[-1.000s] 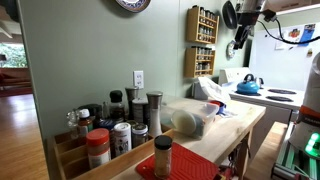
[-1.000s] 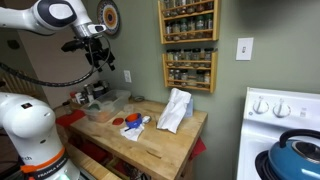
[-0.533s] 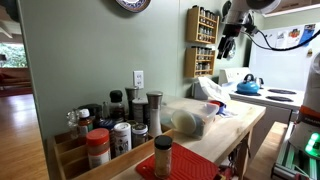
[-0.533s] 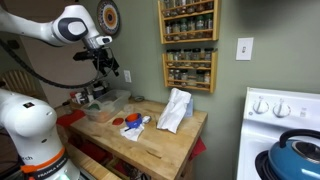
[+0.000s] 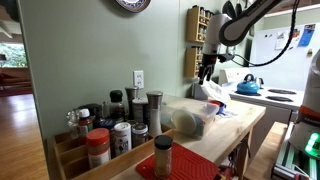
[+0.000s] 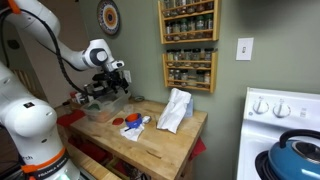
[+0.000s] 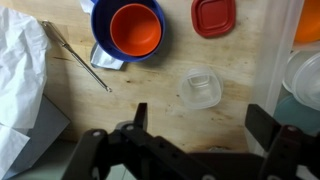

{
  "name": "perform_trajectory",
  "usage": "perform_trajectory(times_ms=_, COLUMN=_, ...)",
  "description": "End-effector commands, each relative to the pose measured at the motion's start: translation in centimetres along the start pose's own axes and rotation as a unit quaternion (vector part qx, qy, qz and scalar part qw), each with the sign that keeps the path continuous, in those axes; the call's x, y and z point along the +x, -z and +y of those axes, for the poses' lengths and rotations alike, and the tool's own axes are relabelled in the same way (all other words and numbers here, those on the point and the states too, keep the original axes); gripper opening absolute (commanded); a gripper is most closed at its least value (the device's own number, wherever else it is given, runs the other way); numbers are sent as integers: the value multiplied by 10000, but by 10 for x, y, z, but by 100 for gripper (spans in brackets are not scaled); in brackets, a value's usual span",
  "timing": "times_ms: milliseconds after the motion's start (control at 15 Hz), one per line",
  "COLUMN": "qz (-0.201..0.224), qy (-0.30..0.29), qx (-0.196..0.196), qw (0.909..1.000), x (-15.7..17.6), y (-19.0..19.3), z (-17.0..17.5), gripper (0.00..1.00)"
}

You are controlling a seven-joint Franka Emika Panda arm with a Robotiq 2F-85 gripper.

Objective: Move the small clear lunch box a little to the right, pick up the red lunch box lid and put it on the small clear lunch box

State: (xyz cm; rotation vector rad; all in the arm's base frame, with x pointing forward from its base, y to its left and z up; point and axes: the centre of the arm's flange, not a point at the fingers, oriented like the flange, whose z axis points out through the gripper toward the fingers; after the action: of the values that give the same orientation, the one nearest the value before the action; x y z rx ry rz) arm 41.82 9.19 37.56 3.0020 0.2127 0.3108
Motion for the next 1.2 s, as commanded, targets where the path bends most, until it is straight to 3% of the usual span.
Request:
perform_trajectory(times_ms=0, qz=-358, qy=127, qx=5, qw=9993, x=37, y=-47, z=-4, gripper=100)
perform_trajectory(times_ms=333, qz=-800, qy=150, qx=256, qw=9964, x=53, y=-91, z=-5, gripper=100)
perform_trajectory(times_ms=600, qz=-908, qy=206, qx=354, qw=9950, x=61, y=-116, z=3, gripper=97)
perform_trajectory(times_ms=733, qz=-936, qy=171, qx=409, qw=9946, x=64, y=-126, z=7, gripper=85)
perform_trajectory(times_ms=933, qz=-951, qy=140, qx=553, qw=9938, x=68, y=-135, z=13, gripper=51)
perform_trajectory(times_ms=1133, qz=-1036, qy=192, qx=635, qw=9924, x=69, y=-140, z=18, gripper=28)
